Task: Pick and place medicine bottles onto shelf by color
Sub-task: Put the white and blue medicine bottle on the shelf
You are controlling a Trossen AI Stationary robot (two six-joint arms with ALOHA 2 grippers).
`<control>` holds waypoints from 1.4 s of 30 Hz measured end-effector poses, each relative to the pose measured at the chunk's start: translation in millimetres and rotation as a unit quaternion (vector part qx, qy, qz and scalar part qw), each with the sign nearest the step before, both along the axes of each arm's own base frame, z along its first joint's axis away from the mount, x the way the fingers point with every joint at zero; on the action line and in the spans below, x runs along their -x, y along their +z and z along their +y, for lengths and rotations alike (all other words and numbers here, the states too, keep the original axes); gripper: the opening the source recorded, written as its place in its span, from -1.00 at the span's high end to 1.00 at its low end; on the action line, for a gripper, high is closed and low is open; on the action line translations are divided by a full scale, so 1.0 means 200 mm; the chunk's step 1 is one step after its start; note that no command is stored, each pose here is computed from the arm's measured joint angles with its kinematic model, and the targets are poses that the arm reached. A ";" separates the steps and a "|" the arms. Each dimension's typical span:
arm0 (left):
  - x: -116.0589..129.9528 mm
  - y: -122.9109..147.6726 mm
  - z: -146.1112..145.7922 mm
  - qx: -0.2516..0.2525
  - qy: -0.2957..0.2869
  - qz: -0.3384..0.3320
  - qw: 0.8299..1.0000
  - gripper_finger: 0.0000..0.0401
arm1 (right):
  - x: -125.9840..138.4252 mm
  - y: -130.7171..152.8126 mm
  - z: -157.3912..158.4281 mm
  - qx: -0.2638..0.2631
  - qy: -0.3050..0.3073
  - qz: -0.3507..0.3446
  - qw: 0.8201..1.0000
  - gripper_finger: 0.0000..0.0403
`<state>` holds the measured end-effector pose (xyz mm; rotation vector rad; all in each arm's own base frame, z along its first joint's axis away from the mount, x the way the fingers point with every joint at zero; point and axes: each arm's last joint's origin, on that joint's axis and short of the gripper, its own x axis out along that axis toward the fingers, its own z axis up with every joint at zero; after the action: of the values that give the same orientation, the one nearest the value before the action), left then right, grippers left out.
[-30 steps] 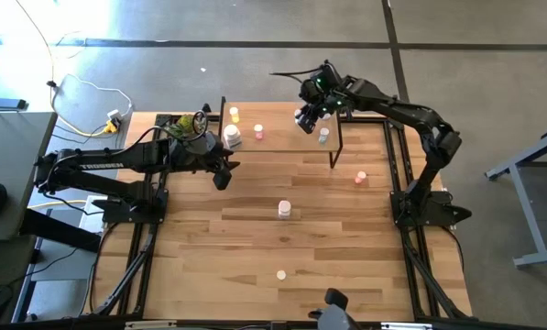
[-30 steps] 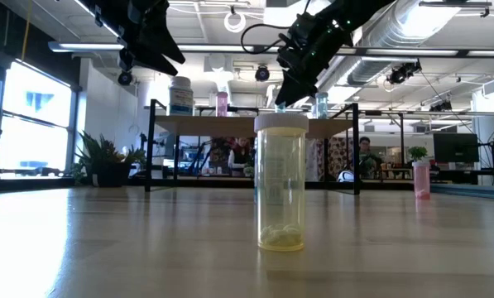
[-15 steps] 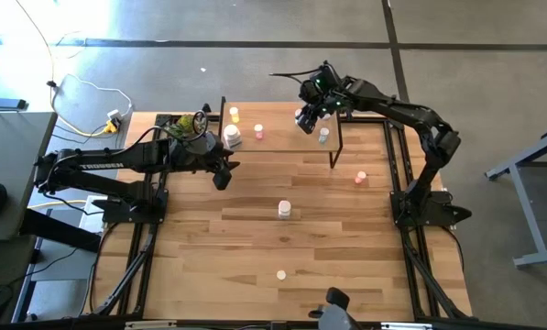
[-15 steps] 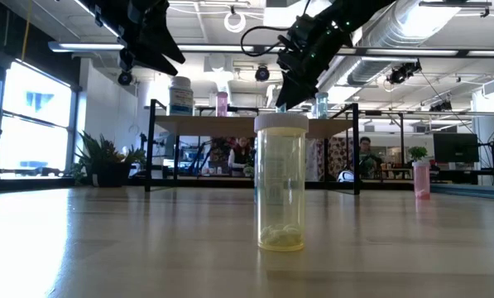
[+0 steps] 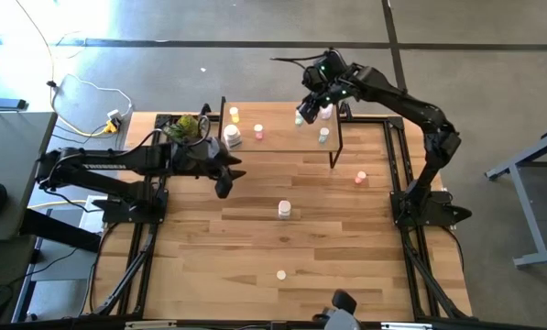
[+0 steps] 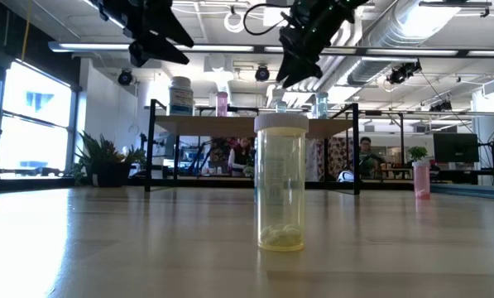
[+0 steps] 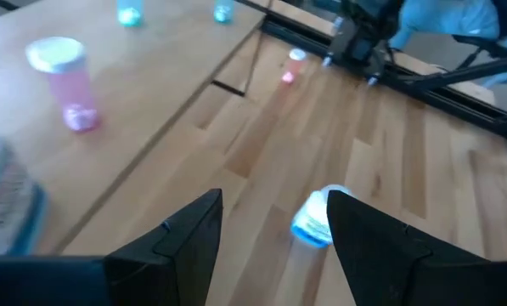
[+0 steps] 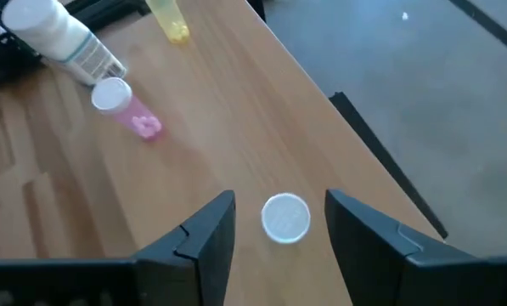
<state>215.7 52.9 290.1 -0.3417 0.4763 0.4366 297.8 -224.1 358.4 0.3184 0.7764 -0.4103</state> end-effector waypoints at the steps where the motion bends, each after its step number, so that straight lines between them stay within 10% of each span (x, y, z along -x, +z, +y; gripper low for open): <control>1: -0.01 0.00 -0.01 0.003 -0.004 -0.003 1.000 -0.01 | 0.00 0.01 0.01 -0.004 -0.001 0.001 1.000 0.14; 15: -0.10 -0.03 -0.03 0.049 -0.061 -0.015 0.997 -0.38 | -0.01 0.17 0.27 -0.011 -0.027 -0.012 1.000 0.13; 42: -0.57 -0.42 -0.20 -0.105 -0.199 0.012 0.974 -0.50 | 0.05 0.32 0.50 0.004 -0.082 -0.055 0.995 0.14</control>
<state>329.0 13.8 206.9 -0.0323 0.5030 0.0981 288.3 -124.7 421.9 0.3962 0.6431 -0.5452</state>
